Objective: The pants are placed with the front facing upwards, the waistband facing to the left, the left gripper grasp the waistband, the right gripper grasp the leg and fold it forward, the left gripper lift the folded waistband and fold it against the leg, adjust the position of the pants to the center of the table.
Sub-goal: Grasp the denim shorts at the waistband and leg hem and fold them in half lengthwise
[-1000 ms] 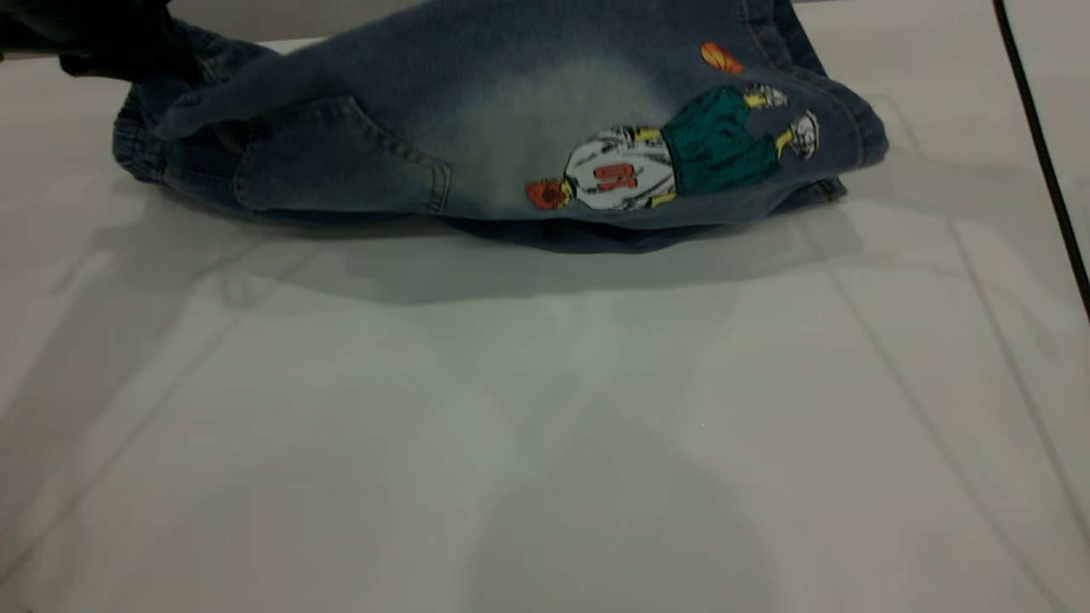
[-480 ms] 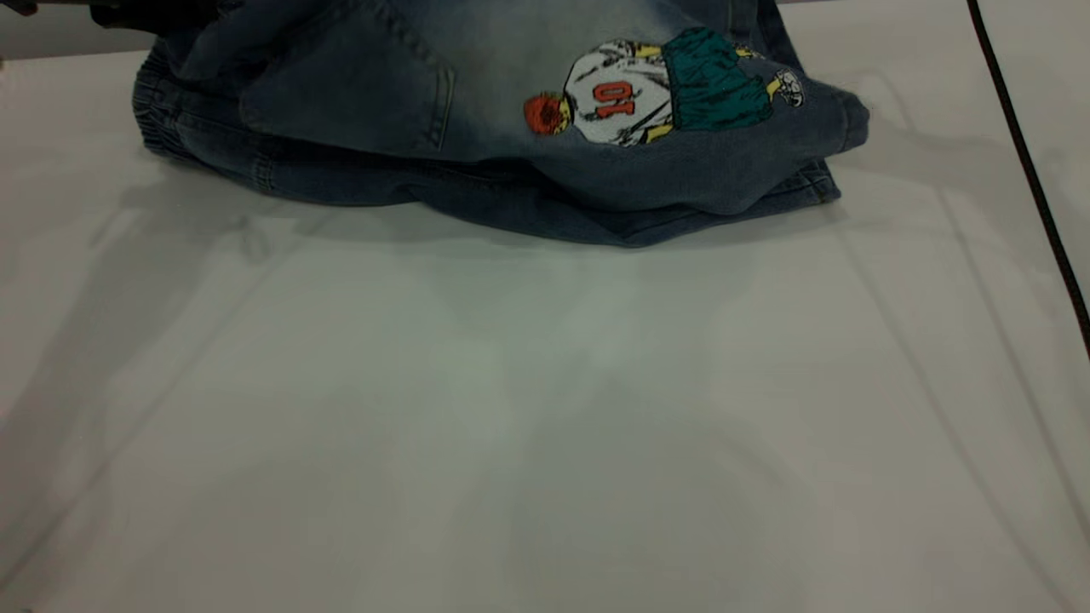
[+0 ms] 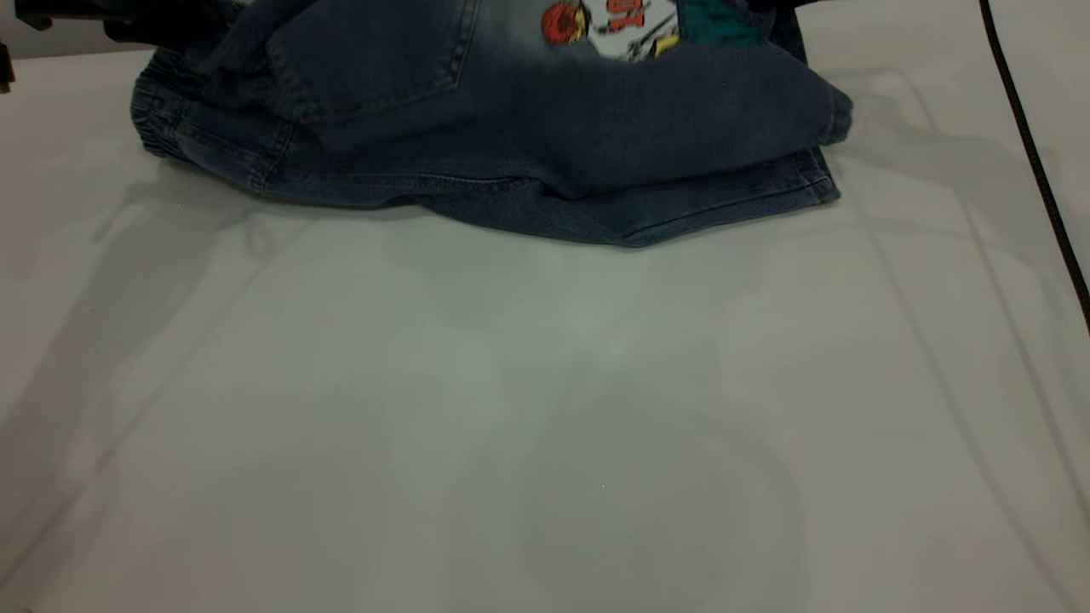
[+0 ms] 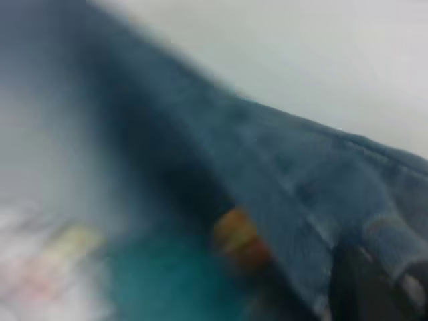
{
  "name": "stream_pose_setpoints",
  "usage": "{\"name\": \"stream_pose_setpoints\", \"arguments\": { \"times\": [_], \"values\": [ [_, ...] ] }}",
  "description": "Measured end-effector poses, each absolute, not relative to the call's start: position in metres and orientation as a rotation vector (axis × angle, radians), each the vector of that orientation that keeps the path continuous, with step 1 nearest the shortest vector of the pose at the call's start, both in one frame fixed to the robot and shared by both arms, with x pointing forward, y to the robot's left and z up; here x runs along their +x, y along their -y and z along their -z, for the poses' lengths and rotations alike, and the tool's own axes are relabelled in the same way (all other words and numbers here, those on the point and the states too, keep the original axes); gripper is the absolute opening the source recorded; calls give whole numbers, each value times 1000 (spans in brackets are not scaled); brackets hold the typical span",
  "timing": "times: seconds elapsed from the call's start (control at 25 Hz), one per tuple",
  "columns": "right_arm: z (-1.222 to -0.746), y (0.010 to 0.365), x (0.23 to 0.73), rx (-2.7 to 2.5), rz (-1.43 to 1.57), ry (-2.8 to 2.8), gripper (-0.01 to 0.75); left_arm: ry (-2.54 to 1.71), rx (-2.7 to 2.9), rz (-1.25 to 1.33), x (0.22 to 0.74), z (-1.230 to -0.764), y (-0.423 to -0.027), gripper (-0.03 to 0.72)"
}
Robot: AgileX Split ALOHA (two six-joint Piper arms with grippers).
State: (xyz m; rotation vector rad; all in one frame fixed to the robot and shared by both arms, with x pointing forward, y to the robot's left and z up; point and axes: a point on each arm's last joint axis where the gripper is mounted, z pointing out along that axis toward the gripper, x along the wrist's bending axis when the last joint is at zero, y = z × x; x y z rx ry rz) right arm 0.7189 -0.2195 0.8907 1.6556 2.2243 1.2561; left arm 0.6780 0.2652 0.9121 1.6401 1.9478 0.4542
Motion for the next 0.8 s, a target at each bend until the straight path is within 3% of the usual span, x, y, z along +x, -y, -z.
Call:
{"name": "stream_pose_setpoints", "arguments": {
  "times": [0.2,0.56,0.68,0.8],
  "values": [
    [-891,218,718,1662,-1269,-2239,76,-1964,1657,-432,676,-911,-265,153],
    [-891,218,717,1700,-1280,-2227,359,-1989,1680,-397,673,-908,-265,154],
    [-892,217,716,1738,-1299,-2229,410,-1991,1682,-394,673,-908,-264,207],
    [-892,216,713,1831,-1340,-2230,426,-1991,1683,-393,672,-908,-264,341]
  ]
}}
